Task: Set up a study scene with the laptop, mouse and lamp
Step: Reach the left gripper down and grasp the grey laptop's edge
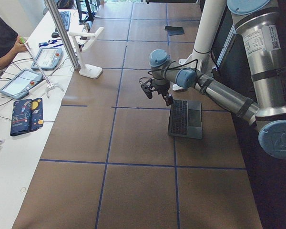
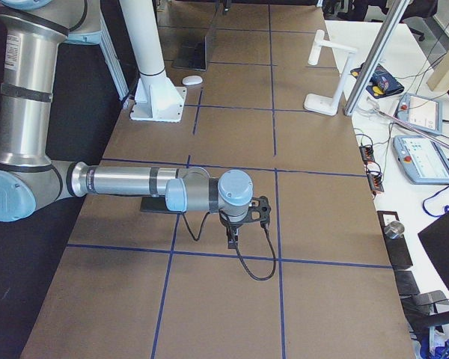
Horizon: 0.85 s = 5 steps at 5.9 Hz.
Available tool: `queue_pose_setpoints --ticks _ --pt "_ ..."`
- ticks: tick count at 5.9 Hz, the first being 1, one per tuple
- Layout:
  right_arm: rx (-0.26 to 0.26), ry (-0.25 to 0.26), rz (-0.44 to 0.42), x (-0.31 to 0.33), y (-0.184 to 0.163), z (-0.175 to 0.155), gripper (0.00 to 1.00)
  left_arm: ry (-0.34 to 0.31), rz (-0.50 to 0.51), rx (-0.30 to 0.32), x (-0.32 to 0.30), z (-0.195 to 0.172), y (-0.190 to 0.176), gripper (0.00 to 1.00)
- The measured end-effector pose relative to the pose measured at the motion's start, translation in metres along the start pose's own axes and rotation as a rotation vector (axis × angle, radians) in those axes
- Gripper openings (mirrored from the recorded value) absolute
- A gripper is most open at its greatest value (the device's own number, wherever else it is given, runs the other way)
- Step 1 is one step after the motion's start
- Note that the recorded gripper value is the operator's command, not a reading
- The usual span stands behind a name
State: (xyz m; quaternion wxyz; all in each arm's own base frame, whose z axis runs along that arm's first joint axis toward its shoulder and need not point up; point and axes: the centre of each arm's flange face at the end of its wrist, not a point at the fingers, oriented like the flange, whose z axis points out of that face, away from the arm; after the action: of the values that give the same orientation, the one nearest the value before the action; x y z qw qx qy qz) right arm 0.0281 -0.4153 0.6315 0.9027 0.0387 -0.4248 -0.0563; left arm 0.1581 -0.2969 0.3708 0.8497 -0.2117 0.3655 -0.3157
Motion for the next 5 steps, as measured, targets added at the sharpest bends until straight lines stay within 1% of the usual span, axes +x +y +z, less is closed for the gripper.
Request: queue_pose_setpoints --ticks 1,2,3,4,5 --pt "0.006 -0.002 -0.024 -0.003 0.0 0.003 1.0 -0.023 -0.083 0.038 0.007 0.016 0.023 0.99" --pt "0.006 -0.003 -0.035 -0.006 0.0 0.005 1.0 -0.03 -0.153 0.078 0.01 0.027 0.036 0.97" --pt "0.002 -0.004 -0.037 -0.007 0.0 0.007 1.0 -0.024 -0.219 0.101 0.012 0.03 0.045 0.95" --pt "0.0 -0.005 -0.035 -0.008 0.0 0.008 1.0 -0.024 -0.277 0.131 0.014 0.039 0.055 0.89" --pt "-0.002 -0.005 -0.035 -0.009 0.0 0.01 1.0 -0.027 -0.304 0.167 0.014 0.051 0.063 0.75"
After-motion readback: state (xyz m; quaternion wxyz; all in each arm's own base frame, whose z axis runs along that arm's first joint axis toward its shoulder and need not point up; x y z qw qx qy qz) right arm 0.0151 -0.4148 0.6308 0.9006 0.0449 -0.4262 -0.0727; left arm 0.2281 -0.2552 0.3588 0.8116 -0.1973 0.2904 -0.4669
